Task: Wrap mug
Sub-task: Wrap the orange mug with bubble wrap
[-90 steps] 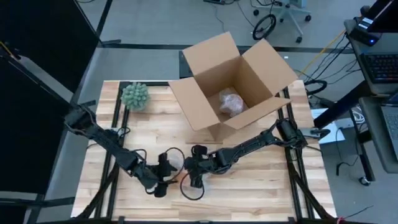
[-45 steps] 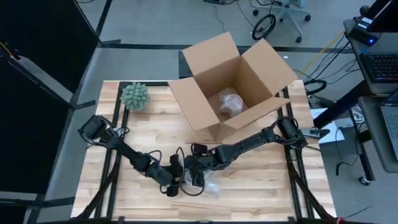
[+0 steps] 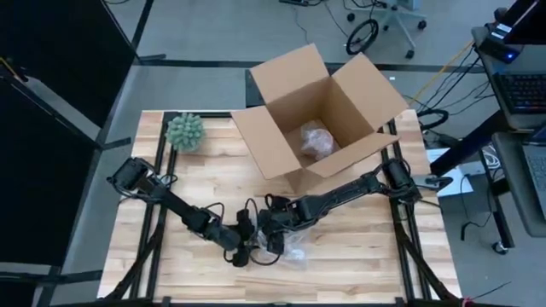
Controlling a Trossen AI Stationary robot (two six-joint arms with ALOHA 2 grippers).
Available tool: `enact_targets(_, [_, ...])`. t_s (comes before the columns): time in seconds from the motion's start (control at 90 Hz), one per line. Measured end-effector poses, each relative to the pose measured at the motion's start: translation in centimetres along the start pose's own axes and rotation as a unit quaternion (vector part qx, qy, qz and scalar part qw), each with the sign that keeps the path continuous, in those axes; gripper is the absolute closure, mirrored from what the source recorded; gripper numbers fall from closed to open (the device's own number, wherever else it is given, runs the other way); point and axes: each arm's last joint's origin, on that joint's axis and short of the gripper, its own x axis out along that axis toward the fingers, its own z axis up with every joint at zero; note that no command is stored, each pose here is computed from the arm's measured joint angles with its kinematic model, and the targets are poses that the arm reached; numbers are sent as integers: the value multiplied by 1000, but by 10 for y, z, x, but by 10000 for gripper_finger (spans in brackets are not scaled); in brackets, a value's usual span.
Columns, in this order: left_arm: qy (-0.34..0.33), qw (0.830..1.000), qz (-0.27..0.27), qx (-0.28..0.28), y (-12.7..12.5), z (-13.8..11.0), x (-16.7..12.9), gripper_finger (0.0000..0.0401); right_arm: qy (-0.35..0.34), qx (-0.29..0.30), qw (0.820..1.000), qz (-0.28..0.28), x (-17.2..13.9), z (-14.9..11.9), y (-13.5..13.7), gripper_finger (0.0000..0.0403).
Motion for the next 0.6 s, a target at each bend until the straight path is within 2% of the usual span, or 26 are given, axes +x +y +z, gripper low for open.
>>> enact_targets(0.111, [0,1000,0,0,0,0,0,173,-17,5,1000,7,-13,7,-1,195])
enact_targets(0.356, [3,1000,-4,0,0,0,0,173,-24,3,1000,14,-21,10,0,195])
enact_targets(0.478, [4,1000,-21,-7,-2,4,-5,173,2,0,1000,3,-12,3,-2,195])
enact_targets(0.6, [10,1000,-25,-14,-1,16,-21,173,38,1,999,-13,1,-7,-3,195])
